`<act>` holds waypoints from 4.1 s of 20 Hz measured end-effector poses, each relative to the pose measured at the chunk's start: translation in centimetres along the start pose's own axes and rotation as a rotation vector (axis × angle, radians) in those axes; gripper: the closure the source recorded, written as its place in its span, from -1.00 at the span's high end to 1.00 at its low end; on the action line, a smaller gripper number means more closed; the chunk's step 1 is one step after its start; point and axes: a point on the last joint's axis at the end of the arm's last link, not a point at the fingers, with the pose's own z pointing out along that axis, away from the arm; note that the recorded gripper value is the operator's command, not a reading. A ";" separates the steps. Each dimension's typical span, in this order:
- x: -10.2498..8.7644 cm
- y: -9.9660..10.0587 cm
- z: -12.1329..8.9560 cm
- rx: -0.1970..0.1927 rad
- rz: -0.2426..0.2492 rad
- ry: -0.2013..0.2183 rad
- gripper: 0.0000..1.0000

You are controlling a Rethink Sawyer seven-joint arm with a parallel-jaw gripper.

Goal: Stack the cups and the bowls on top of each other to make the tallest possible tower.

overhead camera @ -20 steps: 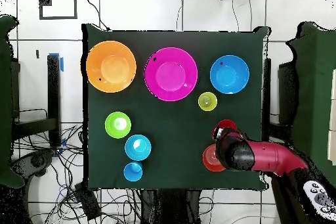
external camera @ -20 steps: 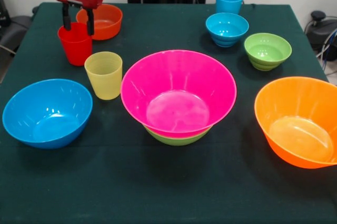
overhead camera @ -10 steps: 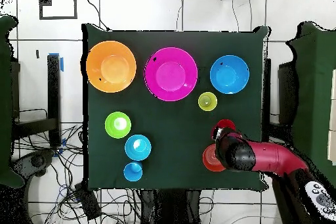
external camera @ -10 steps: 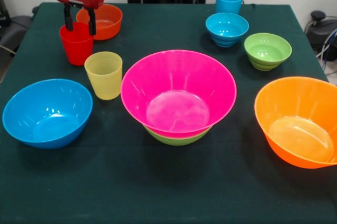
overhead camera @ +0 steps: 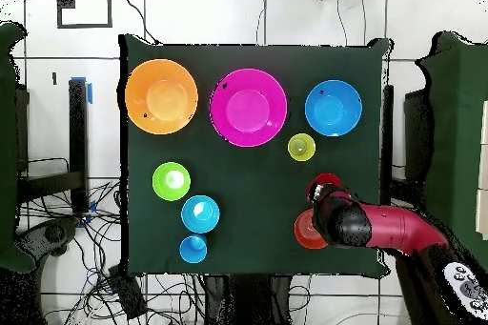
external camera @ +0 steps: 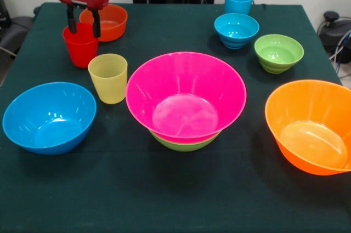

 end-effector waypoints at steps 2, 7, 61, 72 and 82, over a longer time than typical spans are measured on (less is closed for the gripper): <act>-0.1 0.1 0.0 -0.007 0.001 -0.002 1.00; -0.4 0.2 0.0 -0.024 0.007 -0.006 1.00; 2.2 2.3 2.8 -0.017 -0.156 -0.008 1.00; 1.2 1.2 3.1 -0.004 -0.160 -0.045 -1.00; 0.7 0.0 3.1 -0.021 -0.122 -0.059 -1.00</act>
